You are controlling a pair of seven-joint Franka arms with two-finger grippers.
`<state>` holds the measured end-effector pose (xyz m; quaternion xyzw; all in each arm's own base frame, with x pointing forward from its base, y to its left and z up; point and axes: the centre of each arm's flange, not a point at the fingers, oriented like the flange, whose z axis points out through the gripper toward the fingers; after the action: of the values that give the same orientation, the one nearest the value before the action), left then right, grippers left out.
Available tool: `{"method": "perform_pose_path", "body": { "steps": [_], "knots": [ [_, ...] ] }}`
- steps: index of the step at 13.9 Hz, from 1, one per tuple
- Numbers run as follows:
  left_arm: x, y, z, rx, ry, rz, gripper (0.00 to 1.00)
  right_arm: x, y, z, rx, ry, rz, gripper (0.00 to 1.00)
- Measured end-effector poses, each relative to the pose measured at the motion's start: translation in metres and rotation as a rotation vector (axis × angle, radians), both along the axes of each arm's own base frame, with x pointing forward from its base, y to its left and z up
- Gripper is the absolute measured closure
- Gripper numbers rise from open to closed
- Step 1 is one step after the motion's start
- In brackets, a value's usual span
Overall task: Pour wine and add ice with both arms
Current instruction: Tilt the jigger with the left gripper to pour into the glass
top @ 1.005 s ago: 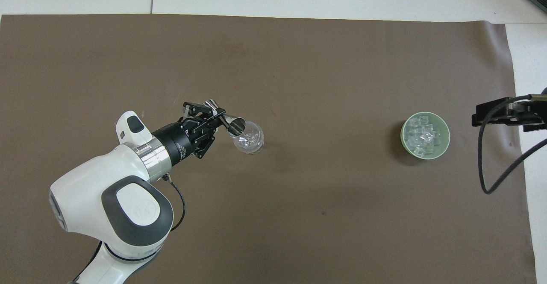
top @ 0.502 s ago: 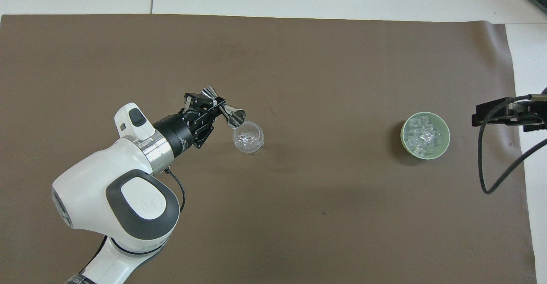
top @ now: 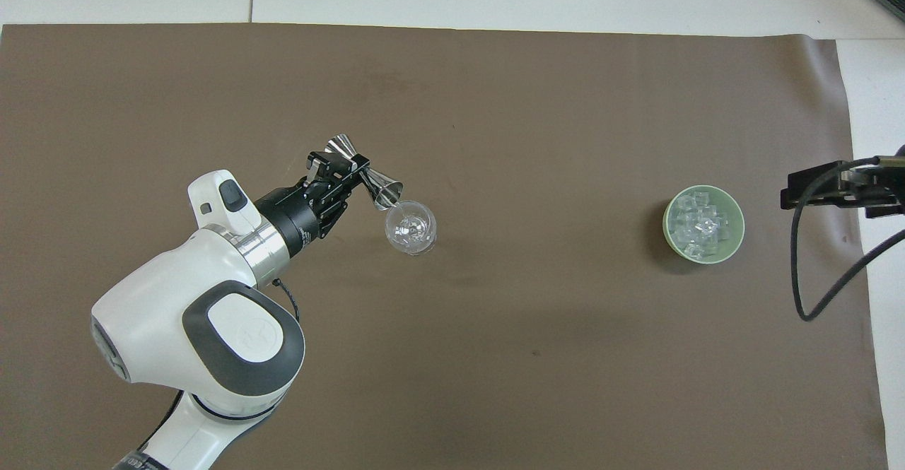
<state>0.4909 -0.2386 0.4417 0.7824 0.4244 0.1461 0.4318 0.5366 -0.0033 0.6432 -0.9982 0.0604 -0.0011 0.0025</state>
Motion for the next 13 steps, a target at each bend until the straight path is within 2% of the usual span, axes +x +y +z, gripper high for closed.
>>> {"method": "perform_pose_path", "body": {
  "steps": [6, 13],
  "knots": [
    [-0.006, -0.008, 0.003, 0.102, -0.096, -0.06, 0.79, 0.0, 0.0, 0.0, 0.0, 0.0, 0.0, 0.0],
    [-0.014, -0.018, 0.007, 0.18, -0.171, -0.085, 0.79, 0.0, 0.0, 0.0, 0.0, 0.0, 0.0, 0.0]
  ]
}}
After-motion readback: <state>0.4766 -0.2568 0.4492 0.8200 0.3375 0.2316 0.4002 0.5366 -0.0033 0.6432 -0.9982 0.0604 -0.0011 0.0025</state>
